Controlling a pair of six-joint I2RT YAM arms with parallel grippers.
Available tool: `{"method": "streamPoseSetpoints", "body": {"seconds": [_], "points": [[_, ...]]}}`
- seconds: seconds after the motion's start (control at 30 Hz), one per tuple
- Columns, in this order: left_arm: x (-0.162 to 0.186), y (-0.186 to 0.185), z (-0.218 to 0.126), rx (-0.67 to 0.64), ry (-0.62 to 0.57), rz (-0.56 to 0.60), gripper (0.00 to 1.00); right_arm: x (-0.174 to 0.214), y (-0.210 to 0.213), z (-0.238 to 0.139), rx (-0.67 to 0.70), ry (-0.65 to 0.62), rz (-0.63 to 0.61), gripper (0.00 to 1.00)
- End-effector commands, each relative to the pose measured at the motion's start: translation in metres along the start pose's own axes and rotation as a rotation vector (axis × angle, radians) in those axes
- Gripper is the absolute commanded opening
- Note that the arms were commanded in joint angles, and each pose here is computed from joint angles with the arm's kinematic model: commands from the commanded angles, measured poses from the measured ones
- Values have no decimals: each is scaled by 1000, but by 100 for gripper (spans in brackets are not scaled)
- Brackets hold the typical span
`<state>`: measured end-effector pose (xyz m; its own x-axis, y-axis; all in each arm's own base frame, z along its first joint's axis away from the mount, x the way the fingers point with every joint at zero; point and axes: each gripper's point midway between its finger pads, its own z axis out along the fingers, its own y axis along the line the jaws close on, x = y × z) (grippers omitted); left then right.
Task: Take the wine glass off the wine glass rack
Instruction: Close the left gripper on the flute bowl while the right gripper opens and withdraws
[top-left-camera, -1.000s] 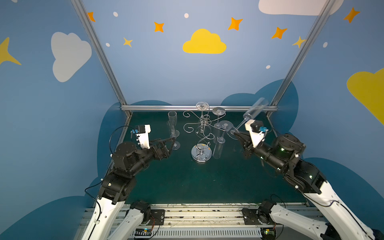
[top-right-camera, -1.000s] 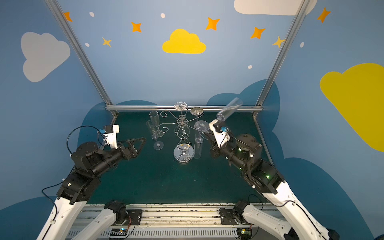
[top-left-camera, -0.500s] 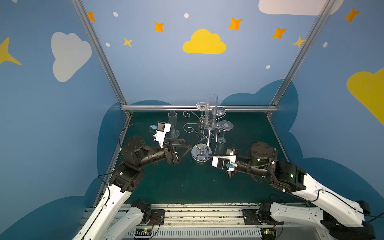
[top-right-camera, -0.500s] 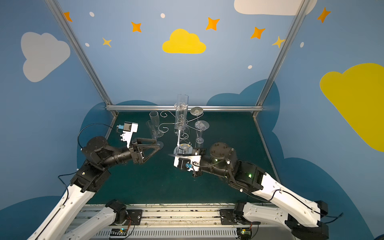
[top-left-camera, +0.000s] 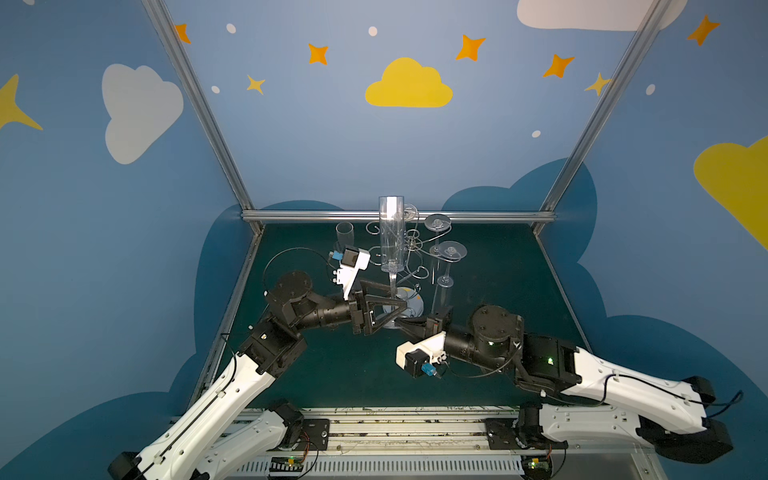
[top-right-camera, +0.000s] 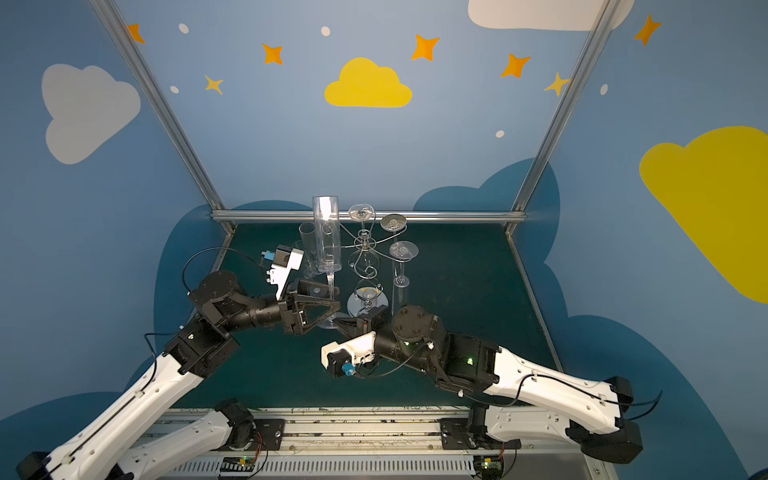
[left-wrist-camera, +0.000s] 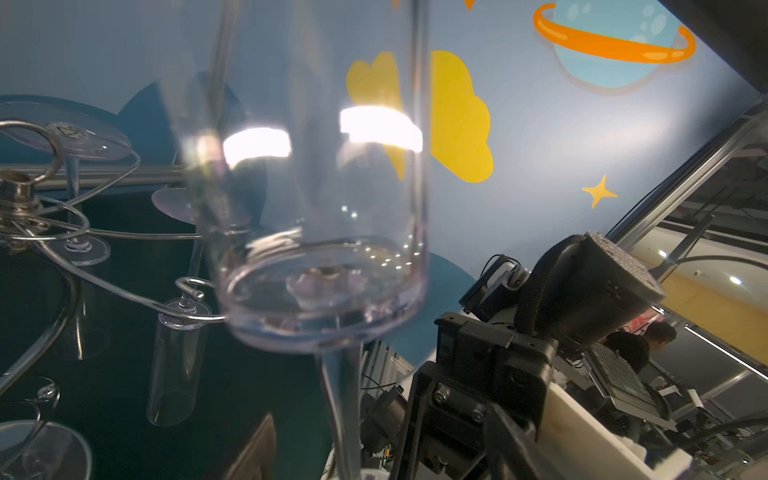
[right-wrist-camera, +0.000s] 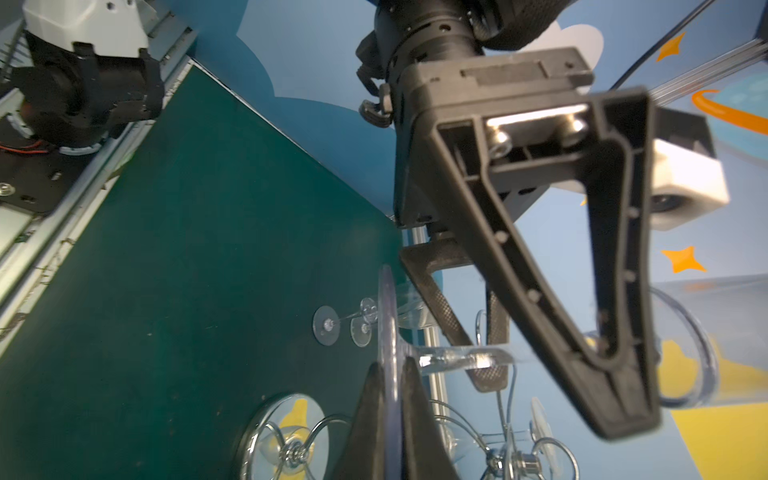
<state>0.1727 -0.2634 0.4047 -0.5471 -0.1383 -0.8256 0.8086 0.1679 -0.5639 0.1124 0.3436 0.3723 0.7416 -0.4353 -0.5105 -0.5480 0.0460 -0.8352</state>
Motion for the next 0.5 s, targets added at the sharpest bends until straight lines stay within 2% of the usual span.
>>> {"method": "streamPoseSetpoints", "body": {"seconds": [0.0,0.17,0.33,0.47], "points": [[-8,-10,0,25,-26,35,64,-4,-17,3,95,7,-48,0],[-10,-10,-3,9,-44,42,42,-3,-14,5,98,18,-64,0],[-8,-7,-3,-4,-46,46,30,-1,-8,6,89,27,-72,0],[-7,-2,-2,-26,-38,38,26,1,-5,5,86,36,-79,0]]}}
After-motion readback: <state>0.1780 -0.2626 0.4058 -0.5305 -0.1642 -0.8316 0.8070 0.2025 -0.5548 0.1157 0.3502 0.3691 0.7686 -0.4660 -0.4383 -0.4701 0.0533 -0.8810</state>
